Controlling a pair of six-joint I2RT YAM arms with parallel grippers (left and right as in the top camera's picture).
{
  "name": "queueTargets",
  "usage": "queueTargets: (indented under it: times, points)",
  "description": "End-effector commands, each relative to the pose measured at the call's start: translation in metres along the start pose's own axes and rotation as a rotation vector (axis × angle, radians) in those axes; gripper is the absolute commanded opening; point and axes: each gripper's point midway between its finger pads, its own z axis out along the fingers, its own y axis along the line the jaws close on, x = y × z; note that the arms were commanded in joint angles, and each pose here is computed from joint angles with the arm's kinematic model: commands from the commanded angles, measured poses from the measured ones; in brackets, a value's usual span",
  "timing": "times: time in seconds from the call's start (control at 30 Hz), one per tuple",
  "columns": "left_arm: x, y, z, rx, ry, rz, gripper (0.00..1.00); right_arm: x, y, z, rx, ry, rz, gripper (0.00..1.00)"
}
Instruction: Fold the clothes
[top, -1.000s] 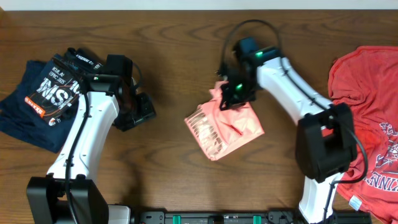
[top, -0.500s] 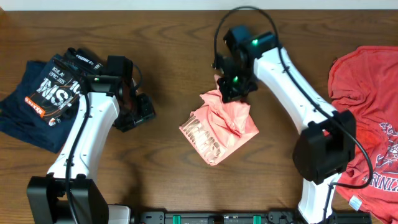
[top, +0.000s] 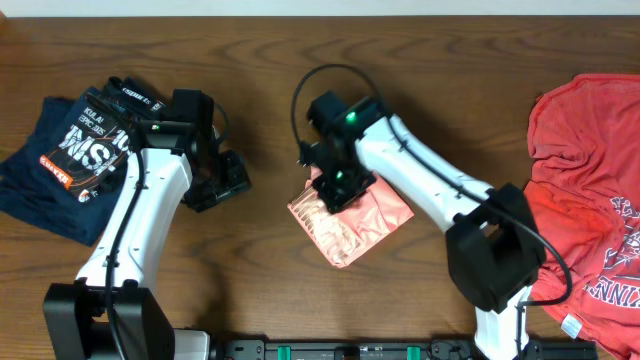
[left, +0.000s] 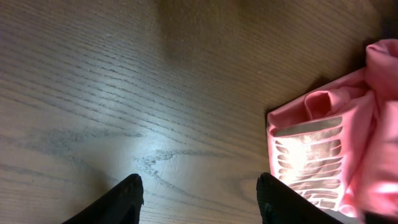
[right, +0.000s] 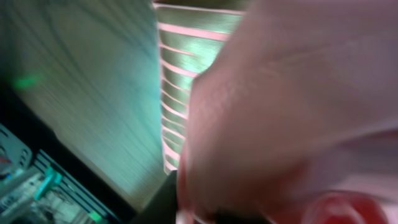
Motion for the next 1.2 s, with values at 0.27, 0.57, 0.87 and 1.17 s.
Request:
queueTargets:
  times: [0.27, 0.57, 0.87, 1.17]
  points:
    - [0.002, 0.003, 0.004, -0.015, 0.012, 0.005, 0.60, 0.010, 0.050, 0.032, -0.043, 0.021, -0.157, 0.55]
    - [0.002, 0.000, 0.004, 0.004, 0.016, 0.004, 0.65, -0.006, -0.012, -0.079, 0.284, -0.185, 0.010, 0.47]
    - [0.003, 0.000, 0.004, 0.004, 0.017, 0.005, 0.66, 0.006, -0.082, -0.086, 0.350, -0.204, 0.195, 0.52]
    - [0.003, 0.000, 0.004, 0.004, 0.017, 0.005, 0.65, 0.026, -0.044, 0.009, 0.090, -0.095, 0.157, 0.50]
